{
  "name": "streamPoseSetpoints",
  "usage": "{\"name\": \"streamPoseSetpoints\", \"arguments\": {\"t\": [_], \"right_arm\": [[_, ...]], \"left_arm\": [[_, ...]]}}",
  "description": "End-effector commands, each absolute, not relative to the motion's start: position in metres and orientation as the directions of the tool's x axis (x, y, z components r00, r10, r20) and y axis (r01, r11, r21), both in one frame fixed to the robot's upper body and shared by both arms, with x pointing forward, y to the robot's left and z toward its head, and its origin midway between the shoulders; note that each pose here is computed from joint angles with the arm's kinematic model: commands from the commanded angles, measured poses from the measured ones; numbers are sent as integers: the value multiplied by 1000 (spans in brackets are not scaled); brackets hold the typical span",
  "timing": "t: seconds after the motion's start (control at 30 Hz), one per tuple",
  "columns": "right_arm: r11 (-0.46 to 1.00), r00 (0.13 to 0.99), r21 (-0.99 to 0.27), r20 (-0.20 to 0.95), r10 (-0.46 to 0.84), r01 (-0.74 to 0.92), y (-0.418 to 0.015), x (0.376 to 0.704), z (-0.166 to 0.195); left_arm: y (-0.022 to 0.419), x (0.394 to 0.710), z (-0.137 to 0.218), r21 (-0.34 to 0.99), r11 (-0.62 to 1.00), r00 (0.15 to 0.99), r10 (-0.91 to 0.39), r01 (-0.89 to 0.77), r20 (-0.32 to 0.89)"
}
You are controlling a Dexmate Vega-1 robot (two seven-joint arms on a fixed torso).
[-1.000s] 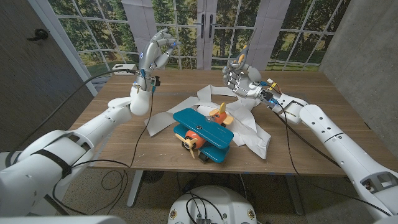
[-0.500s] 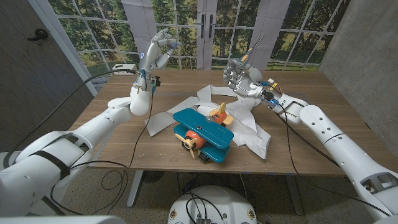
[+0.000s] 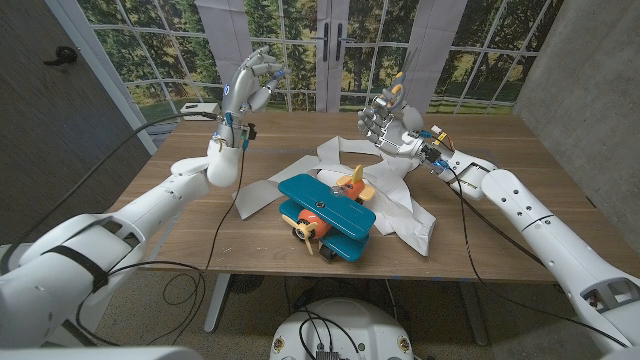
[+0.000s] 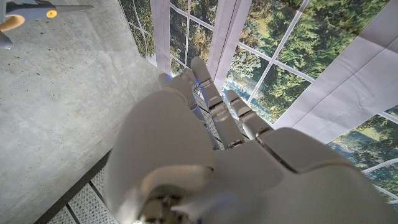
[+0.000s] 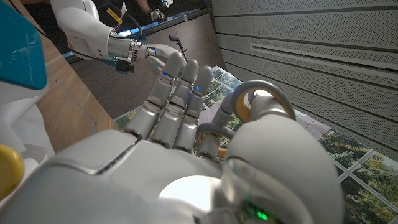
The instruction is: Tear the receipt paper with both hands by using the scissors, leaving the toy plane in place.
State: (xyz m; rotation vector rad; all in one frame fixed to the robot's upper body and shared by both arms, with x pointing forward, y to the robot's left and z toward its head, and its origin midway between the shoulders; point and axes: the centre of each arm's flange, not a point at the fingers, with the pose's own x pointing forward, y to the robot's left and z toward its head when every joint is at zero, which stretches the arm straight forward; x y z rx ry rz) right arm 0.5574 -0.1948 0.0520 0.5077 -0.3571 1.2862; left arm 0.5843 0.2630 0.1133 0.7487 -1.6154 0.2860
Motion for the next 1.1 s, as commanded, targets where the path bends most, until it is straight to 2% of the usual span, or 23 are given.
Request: {"name": "streamPoseSetpoints", "arguments": {"t": [0.03,0.2,0.6,1.1], "right_arm": [[189,234,138,540,808,-972,-195,556,52],[209,234,108,547,804,-972,-198,554,56],[201,240,130,565,789,-971,-202,554,56],[179,196,89,607,770,-980,-210,555,59]], "left_arm": [[264,583,112,229,752,-18,-305,-617,952],[264,583,112,228,754,-17,-303,-616,953],[260,584,114,232,751,-23,-313,-618,950],[257,585,114,239,744,-21,-322,-625,947]]}}
